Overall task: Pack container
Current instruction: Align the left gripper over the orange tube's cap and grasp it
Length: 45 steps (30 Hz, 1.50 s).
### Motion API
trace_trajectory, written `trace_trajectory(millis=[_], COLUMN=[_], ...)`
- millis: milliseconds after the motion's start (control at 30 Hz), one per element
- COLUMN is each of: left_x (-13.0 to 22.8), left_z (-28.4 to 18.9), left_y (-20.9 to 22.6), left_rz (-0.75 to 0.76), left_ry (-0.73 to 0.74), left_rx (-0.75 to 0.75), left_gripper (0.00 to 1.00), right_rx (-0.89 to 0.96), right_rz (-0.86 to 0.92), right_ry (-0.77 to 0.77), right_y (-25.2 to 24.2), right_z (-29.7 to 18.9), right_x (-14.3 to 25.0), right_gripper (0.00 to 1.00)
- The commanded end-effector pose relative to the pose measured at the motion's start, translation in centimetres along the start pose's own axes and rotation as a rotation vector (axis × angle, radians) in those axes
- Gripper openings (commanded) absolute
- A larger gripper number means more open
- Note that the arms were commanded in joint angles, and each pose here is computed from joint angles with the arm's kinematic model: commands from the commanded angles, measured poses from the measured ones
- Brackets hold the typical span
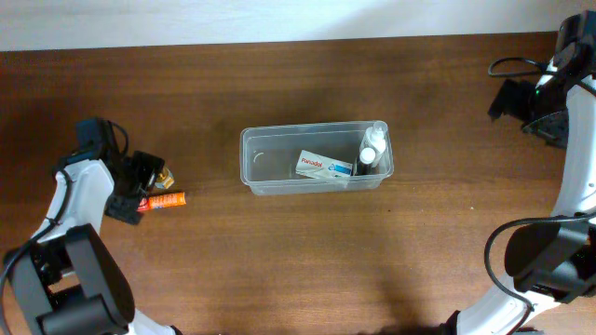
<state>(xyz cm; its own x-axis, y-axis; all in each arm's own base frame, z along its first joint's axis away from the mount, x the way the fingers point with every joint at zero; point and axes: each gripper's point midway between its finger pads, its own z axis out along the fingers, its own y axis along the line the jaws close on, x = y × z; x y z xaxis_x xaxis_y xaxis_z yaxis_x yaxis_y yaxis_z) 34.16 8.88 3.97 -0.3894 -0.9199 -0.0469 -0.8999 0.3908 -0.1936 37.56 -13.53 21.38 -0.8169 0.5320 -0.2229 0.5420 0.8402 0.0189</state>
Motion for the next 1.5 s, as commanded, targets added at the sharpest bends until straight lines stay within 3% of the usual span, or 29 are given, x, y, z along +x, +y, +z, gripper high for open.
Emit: trace_trajectory(millis=[0,467,767,1467], left_x=[0.0,-0.8,-1.3,-1.7], left_z=[-1.2,-2.5,-1.0,1.5], left_y=[1.2,2.9,5.8,5.9], left_rz=[0.016,-0.048,-0.155,-0.148], left_ry=[-0.041,-0.051,-0.042,-0.102], left_rx=[-0.027,-0.036,-0.062,-0.009], left_gripper=[0.99,0.99,0.99,0.99], right_rx=[-0.002,-0.002,-0.002,-0.002], right_rz=[0.01,0.01,0.01,0.01], right_ry=[-0.001,-0.001,-0.001,-0.001], right_y=[0.1,0.1,0.1,0.1], right_z=[0.1,0.1,0.1,0.1], right_x=[-0.1,-0.1,-0.1,-0.1], right_gripper=[0.98,0.98,0.98,0.98])
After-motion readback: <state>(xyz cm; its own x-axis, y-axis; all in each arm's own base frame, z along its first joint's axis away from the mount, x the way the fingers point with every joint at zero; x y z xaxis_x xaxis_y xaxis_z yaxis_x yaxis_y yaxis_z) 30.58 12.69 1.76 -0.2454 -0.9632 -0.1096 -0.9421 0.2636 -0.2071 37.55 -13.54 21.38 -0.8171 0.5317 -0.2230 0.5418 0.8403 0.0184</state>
